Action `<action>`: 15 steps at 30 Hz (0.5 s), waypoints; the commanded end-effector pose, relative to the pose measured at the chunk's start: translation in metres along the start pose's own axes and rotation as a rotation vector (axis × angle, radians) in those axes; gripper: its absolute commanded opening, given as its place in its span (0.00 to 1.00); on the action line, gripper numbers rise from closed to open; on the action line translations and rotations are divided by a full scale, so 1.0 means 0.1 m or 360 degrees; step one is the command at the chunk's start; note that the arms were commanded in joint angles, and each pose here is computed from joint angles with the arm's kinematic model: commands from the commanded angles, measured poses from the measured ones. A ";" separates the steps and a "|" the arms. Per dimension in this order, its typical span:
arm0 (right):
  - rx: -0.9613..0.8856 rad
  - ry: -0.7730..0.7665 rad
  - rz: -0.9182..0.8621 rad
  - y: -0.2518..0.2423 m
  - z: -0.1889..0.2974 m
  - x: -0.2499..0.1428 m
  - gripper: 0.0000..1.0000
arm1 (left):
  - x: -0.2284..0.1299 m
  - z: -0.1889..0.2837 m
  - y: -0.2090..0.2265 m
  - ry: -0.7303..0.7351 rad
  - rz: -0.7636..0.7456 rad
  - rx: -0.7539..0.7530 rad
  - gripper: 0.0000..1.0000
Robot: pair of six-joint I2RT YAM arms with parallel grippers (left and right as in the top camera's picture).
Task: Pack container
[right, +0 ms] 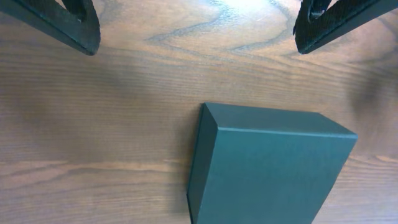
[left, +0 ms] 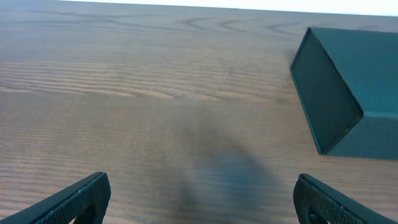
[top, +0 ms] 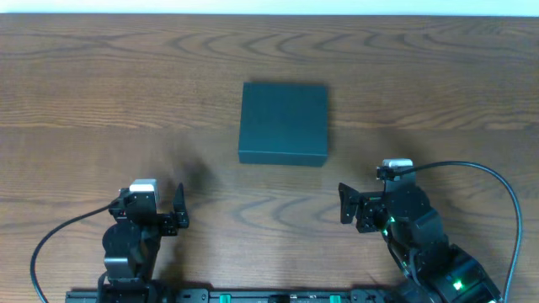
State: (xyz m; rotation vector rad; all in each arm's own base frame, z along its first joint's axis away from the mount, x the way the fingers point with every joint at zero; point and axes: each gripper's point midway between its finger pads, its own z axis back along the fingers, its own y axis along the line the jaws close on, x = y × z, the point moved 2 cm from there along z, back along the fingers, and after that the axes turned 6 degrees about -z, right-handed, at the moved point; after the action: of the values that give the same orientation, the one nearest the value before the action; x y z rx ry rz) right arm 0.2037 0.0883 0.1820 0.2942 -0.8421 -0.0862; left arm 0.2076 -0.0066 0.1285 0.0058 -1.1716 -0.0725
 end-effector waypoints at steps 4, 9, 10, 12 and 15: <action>-0.0019 -0.0018 0.0004 -0.03 0.01 0.03 0.99 | -0.09 -0.04 0.03 -0.0053 0.0073 0.0044 0.95; -0.0020 -0.0019 0.0004 -0.03 0.01 0.03 0.99 | -0.07 -0.04 0.08 -0.0069 0.0074 0.0093 0.95; -0.0019 -0.0019 0.0004 -0.03 0.01 0.03 0.99 | -0.07 -0.03 0.09 -0.0075 0.0075 0.0106 0.95; -0.0019 -0.0019 0.0004 -0.03 0.01 0.03 0.99 | -0.05 -0.02 0.12 -0.0090 0.0075 0.0135 0.95; -0.0020 -0.0019 0.0004 -0.03 0.01 0.03 0.99 | -0.03 0.00 0.19 -0.0110 0.0078 0.0201 0.95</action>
State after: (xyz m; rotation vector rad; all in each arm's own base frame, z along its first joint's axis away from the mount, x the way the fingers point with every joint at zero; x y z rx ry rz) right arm 0.2036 0.0882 0.1819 0.2940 -0.8418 -0.0861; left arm 0.2083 0.0034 0.1333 0.0393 -1.2501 0.0042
